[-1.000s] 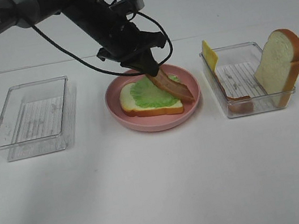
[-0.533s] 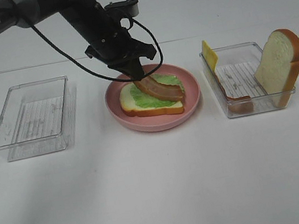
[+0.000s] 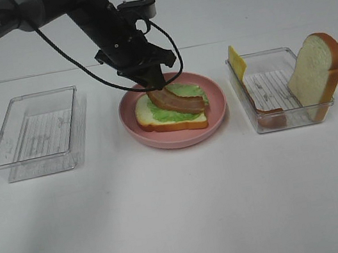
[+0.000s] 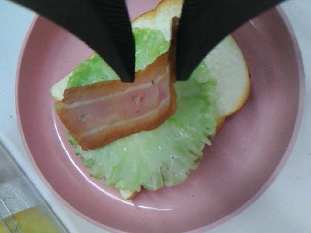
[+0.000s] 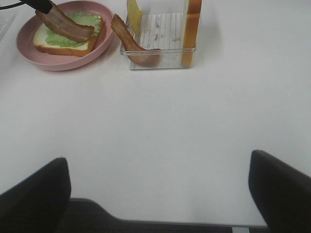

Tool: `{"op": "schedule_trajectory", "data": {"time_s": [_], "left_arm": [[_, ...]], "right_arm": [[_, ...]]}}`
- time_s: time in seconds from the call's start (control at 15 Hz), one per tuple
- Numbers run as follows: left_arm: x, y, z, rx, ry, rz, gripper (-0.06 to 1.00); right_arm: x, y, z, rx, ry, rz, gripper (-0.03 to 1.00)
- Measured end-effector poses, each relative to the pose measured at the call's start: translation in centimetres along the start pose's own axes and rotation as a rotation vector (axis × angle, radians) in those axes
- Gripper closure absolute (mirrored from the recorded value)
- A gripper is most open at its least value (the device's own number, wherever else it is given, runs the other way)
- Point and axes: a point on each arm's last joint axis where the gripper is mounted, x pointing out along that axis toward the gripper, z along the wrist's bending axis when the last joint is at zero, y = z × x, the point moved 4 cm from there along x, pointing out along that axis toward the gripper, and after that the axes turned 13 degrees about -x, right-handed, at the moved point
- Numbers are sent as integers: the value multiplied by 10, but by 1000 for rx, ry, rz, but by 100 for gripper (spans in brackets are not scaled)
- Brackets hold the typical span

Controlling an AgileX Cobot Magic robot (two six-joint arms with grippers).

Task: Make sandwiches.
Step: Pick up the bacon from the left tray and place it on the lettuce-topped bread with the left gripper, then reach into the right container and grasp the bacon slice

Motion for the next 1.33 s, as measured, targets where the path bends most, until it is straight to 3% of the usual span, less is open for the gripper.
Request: {"op": "schedule_trajectory", "data": {"time_s": [0.13, 0.27, 0.33, 0.53, 0.67, 0.87, 0.93, 1.0, 1.07, 1.13, 1.2, 1.33], "left_arm": [[-2, 0, 6, -45, -45, 0, 26], [-11, -1, 12, -76, -109, -3, 3], [-39, -8, 14, -97, -182, -35, -3], [-73, -12, 13, -115, -219, -57, -4], [-100, -17, 36, -146, -267, -94, -4], [-128, -18, 88, -222, -314, -128, -4], [-163, -9, 140, -300, -359, -154, -4], [-173, -4, 156, -329, -374, -158, -4], [-195, 7, 187, -390, -400, -172, -4], [-202, 13, 198, -417, -405, -174, -4], [-226, 33, 230, -501, -390, -186, -4], [-234, 40, 230, -502, -363, -185, -4]], "right_arm": [[0, 0, 0, 0, 0, 0, 0], [0, 0, 0, 0, 0, 0, 0], [0, 0, 0, 0, 0, 0, 0], [0, 0, 0, 0, 0, 0, 0], [0, 0, 0, 0, 0, 0, 0], [0, 0, 0, 0, 0, 0, 0], [0, 0, 0, 0, 0, 0, 0], [0, 0, 0, 0, 0, 0, 0], [0, 0, 0, 0, 0, 0, 0], [0, 0, 0, 0, 0, 0, 0], [0, 0, 0, 0, 0, 0, 0], [0, 0, 0, 0, 0, 0, 0]]}}
